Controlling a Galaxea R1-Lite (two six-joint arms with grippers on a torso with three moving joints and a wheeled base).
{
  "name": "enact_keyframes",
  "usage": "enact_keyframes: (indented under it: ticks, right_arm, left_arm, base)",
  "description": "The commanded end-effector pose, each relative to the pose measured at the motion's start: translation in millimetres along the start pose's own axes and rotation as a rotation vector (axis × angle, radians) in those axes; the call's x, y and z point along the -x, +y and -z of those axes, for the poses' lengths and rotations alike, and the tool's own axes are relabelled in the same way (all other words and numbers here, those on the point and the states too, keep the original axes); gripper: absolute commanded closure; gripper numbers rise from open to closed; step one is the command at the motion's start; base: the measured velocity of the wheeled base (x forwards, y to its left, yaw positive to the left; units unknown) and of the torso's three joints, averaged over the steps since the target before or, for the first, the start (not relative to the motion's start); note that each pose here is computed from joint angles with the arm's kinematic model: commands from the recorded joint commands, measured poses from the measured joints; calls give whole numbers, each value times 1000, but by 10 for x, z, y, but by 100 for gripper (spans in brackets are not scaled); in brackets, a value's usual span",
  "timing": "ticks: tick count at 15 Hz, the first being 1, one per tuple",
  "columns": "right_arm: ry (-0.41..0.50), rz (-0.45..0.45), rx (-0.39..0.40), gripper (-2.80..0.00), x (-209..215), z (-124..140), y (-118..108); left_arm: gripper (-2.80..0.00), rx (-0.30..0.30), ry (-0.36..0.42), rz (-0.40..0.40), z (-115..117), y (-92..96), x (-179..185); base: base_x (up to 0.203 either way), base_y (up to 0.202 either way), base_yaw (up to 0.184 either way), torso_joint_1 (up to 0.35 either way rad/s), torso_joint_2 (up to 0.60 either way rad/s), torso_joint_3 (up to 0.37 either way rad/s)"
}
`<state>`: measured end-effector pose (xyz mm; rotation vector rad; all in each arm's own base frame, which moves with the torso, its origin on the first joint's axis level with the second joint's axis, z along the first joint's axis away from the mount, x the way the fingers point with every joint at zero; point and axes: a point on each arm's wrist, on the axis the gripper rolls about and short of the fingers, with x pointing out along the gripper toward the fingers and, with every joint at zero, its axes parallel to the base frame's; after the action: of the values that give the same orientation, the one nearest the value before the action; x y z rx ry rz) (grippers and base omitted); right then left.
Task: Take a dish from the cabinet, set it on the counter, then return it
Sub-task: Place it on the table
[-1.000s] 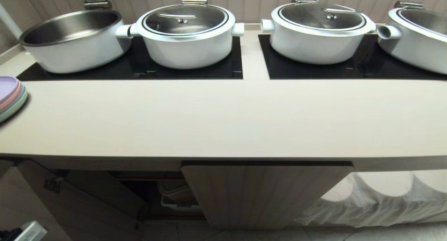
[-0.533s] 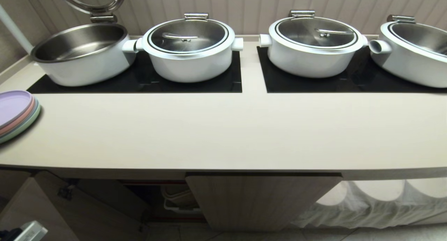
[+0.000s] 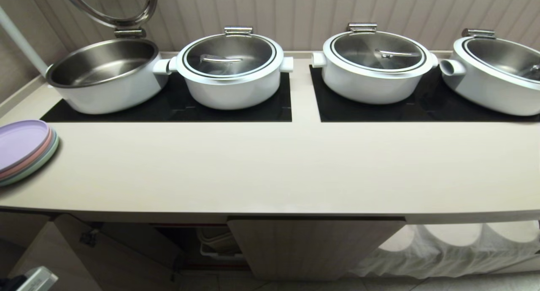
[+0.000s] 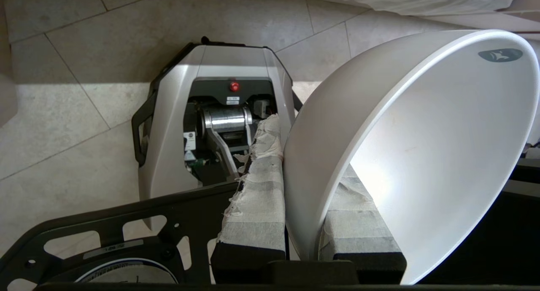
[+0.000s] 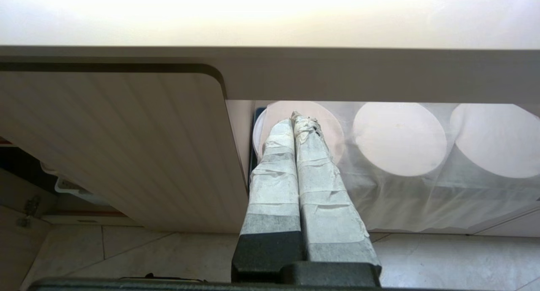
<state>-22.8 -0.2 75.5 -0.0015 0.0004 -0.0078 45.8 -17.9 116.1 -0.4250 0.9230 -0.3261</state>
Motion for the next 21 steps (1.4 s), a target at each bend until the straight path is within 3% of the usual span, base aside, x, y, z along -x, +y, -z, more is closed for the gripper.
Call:
enact_keyframes:
  ticks: [1, 13, 21]
  right_arm:
    - [0, 0, 0, 0, 0, 0, 0]
    - [0, -3, -3, 0, 0, 0, 0]
    - [-2, -3, -3, 0, 0, -1, 0]
  left_arm:
    - [0, 3, 0, 1, 3, 1, 2]
    - [0, 2, -7, -9, 0, 1, 5]
    - [0, -5, -32, 0, 24, 3, 34]
  base:
    - [0, 0, 0, 163, -325, -176]
    - [0, 0, 0, 127, -257, -128]
    - [0, 0, 0, 0, 0, 0]
